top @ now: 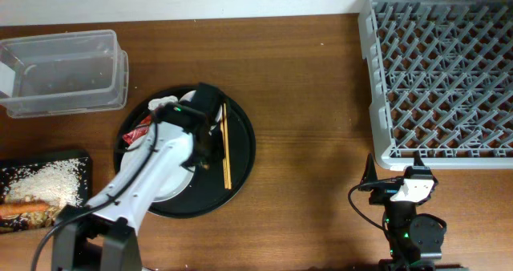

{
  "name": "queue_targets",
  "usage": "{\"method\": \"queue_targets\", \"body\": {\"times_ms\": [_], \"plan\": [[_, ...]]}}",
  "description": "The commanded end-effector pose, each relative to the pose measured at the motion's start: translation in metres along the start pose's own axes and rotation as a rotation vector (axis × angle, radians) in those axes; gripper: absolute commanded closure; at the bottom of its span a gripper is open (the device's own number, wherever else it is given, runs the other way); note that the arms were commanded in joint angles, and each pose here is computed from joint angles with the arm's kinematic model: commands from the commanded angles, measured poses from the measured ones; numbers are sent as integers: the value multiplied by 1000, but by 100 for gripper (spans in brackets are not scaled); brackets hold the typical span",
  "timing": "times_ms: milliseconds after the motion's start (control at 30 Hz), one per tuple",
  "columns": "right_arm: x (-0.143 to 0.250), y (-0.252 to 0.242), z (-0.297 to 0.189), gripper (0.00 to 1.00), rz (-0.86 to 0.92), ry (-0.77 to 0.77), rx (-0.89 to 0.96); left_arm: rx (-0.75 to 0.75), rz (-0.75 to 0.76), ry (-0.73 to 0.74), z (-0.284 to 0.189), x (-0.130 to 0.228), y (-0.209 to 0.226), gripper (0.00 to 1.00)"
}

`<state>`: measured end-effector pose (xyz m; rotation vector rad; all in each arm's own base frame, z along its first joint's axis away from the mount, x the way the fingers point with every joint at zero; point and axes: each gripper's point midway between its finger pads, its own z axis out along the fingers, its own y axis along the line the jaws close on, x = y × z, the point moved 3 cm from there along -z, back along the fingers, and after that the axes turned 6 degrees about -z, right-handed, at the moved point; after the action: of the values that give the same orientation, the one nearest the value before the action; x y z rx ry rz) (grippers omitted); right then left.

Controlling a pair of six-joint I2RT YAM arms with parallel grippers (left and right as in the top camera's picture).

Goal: Sort waste into correct bins and load items into the dishwasher rack
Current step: 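Carry the brown scrap left and drop it into the black bin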

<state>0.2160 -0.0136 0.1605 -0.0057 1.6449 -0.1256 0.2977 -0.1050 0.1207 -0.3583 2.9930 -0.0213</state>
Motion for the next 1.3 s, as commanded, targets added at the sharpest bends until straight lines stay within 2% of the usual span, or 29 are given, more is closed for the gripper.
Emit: {"method": "queue_targets", "body": {"times_ms": [0,200,400,567,700,933,1200,1233,1267], "plan": [[2,-3,0,2,1,5,18,-33,-125,-98,-18,-38,40,60],[2,-3,0,2,1,5,18,-61,-428,-163,-20,-77,133,60],[2,-3,0,2,1,5,18,-68,-728,-309,-29,-105,221,60],[2,-3,0,2,1,5,18,-106,-864,-373,-35,-106,272,60],[2,-3,0,2,1,5,18,-223,-967,-378,-34,-91,318,60],[2,-3,0,2,1,5,18,-267,-1067,-290,2,-76,359,60],[2,-3,0,2,1,5,18,-291,-1130,-213,26,-59,382,59],[2,-3,0,2,1,5,18,-293,-1136,-212,26,-58,384,52],[2,-3,0,2,1,5,18,-294,-1140,-212,26,-57,385,48]]}}
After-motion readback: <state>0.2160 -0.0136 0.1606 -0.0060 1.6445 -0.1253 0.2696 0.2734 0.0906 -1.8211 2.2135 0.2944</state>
